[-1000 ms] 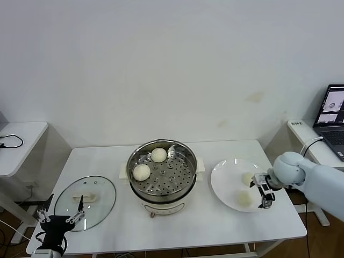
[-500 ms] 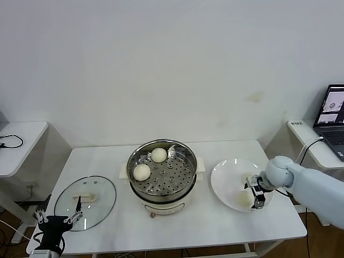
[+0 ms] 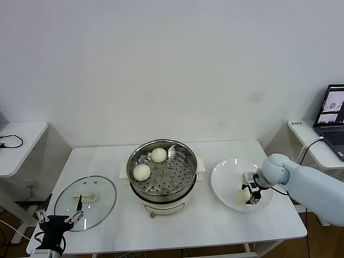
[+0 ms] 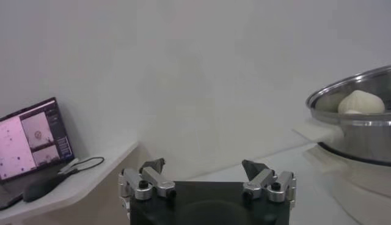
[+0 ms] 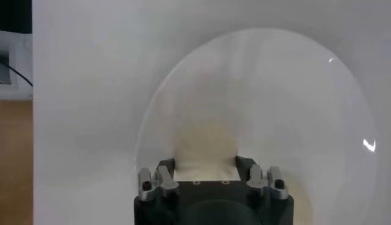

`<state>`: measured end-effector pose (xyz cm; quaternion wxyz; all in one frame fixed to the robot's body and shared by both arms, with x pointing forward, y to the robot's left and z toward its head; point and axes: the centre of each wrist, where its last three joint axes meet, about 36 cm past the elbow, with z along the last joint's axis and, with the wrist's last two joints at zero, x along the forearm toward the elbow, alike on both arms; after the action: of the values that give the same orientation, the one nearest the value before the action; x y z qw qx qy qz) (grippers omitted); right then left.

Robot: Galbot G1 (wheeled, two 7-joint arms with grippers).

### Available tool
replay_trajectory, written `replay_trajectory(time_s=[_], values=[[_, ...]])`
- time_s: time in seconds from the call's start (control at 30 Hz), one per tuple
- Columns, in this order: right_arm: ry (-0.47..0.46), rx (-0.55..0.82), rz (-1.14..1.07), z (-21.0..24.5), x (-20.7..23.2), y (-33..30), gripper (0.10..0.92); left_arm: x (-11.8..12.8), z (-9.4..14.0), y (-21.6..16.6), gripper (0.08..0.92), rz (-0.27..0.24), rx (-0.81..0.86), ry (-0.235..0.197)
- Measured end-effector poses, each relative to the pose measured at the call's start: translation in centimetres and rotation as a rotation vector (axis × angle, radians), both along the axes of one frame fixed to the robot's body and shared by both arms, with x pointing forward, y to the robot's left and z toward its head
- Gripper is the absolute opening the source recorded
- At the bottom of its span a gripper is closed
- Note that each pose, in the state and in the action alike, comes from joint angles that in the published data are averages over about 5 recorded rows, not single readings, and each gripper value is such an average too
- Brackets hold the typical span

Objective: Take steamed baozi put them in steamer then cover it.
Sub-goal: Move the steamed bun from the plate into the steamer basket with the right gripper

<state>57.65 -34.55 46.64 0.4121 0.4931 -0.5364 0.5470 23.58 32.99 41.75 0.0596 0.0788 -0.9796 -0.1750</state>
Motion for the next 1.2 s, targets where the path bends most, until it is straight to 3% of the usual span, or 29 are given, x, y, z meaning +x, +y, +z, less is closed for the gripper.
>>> replay_trajectory(time_s=[0.6,0.93,1.2], values=[[-0.113,0.068,0.039,13.4,4.3,1.8,0.629,0.4,0.1,0.0,0.823,-0.01,-0.002,-0.009],[-0.196,0.12,0.197,20.6,5.3,10.0,0.636,0.2,0.1,0.2,0.823,0.001,0.001,-0.007],[-0.19,0.172,0.362,21.2,4.8,17.7,0.636,-0.2,0.5,0.5,0.823,0.013,0.009,-0.009]])
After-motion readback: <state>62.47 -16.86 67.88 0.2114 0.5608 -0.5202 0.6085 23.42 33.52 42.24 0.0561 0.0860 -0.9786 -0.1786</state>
